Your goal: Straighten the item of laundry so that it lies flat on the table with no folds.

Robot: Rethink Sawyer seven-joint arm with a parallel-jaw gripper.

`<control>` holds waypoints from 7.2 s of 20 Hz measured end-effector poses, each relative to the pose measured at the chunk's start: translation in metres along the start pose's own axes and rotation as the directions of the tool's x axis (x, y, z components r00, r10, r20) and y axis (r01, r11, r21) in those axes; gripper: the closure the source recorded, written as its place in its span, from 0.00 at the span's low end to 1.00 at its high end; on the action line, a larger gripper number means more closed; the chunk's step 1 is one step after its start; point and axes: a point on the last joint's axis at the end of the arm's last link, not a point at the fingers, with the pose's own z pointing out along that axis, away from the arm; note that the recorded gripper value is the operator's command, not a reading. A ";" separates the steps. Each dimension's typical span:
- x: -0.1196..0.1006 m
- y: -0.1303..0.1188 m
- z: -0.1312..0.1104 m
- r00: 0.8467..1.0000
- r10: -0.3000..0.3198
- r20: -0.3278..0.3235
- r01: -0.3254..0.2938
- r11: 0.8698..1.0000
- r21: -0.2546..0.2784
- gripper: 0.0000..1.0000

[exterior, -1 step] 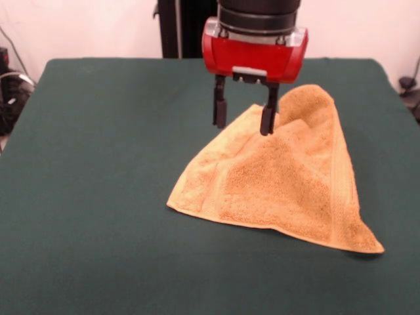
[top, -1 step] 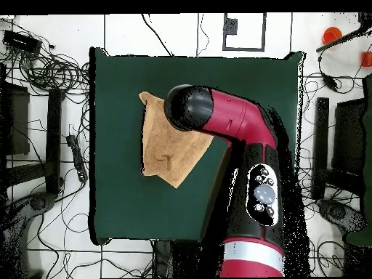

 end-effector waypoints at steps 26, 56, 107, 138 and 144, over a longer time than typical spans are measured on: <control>0.049 -0.010 0.035 0.994 0.045 -0.098 -0.043 0.999 0.022 0.00; 0.118 -0.019 0.064 0.981 0.050 -0.185 -0.042 0.998 0.049 0.00; 0.199 -0.017 0.114 0.972 0.024 -0.233 -0.006 0.997 0.079 0.00; 0.231 -0.022 0.139 0.956 0.041 -0.292 -0.014 0.996 0.094 0.00; 0.231 -0.022 0.141 0.956 0.055 -0.287 -0.029 0.995 0.093 0.00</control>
